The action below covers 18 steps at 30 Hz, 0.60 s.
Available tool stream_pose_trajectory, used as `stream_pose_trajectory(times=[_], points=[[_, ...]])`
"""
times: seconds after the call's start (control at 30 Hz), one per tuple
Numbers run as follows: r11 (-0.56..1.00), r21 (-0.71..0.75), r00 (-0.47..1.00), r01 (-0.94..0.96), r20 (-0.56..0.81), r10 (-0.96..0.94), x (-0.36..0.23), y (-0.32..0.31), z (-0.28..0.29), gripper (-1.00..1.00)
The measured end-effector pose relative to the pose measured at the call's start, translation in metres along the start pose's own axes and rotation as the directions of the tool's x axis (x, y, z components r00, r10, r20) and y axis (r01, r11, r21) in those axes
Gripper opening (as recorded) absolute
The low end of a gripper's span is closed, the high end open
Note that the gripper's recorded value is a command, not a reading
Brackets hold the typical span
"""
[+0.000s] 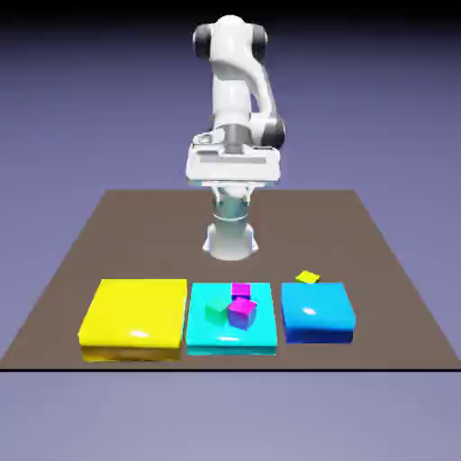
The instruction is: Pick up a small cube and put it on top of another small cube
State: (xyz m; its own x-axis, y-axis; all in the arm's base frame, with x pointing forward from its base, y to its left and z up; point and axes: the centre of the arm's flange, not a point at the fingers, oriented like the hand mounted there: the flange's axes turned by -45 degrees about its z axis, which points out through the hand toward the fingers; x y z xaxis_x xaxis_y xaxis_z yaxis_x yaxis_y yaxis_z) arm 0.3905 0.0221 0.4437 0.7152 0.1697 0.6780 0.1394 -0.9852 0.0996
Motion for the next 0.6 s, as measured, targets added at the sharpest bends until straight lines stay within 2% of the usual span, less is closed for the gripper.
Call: stream_pose_trajectory(times=[0.07, 0.17, 0.33, 0.47, 0.6], points=[[0.98, 0.042, 0.979, 0.193, 0.058, -0.196, -0.012, -0.031, 0.018, 0.0], [0.876, 0.132, 0.871, 0.463, 0.115, -0.478, -0.036, -0.076, 0.04, 0.0], [0.525, 0.308, 0.52, 0.793, 0.105, -0.847, -0.087, -0.146, 0.065, 0.0], [0.135, 0.426, 0.147, 0.895, 0.006, -0.989, -0.137, -0.195, 0.075, 0.0], [-0.281, 0.482, -0.235, 0.83, -0.155, -0.96, -0.193, -0.234, 0.075, 0.0]])
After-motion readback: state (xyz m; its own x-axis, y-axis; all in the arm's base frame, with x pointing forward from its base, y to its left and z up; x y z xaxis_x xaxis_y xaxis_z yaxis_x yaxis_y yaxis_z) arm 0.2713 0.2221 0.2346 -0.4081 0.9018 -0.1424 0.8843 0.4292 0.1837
